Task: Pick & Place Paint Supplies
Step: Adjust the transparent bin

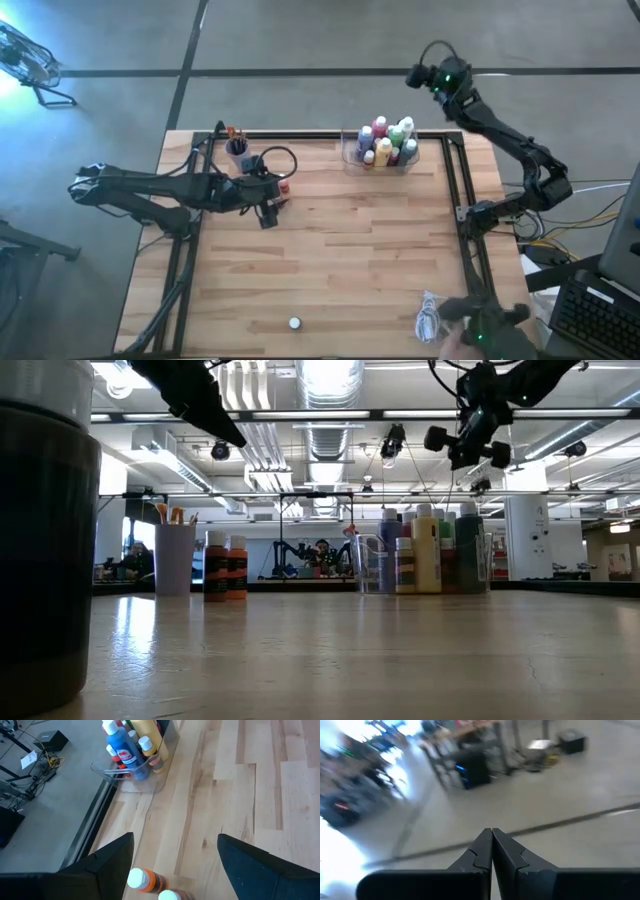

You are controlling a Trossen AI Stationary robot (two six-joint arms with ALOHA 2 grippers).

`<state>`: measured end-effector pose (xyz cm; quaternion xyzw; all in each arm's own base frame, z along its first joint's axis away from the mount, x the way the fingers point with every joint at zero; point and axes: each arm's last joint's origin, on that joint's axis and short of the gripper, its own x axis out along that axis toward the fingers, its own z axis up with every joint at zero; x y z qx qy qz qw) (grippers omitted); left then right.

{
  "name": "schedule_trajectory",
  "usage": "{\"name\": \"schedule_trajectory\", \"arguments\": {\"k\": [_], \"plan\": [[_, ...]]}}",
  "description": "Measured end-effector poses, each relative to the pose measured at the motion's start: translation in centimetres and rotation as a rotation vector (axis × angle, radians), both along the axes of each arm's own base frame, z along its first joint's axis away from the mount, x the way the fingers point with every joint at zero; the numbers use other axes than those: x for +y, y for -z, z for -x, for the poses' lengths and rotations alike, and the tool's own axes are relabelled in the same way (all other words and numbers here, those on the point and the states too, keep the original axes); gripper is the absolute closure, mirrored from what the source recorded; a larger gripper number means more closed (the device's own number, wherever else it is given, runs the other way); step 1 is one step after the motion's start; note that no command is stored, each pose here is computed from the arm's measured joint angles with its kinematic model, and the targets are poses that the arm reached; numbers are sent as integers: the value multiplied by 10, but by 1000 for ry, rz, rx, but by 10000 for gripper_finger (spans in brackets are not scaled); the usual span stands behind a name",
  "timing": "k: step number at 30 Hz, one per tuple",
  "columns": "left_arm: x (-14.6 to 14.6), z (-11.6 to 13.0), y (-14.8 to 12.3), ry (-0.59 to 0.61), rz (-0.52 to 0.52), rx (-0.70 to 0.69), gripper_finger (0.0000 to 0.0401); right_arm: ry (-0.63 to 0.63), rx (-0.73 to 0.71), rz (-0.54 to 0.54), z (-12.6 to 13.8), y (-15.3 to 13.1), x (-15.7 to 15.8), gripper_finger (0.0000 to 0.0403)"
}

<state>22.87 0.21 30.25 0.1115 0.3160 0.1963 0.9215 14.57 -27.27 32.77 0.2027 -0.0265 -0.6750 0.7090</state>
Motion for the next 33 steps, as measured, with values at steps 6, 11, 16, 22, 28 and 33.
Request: {"name": "schedule_trajectory", "arguments": {"k": [6,11,16,22,28,33], "plan": [[0,-1,-1,6,-8,-5,118,49,188,-353,33,-11,-36,395],[0,-1,-1,7,-10,-7,123,-5,167,-679,49,21,-76,395],[0,-1,-1,12,-17,-4,124,-68,275,-824,42,41,-104,395],[0,-2,-4,28,-40,-19,124,-152,281,-897,35,35,-129,395],[0,-3,-4,26,-37,-26,124,-217,192,-868,15,28,-142,394],[0,-2,-4,29,-42,-19,124,-139,205,-920,5,38,-137,395]]}}
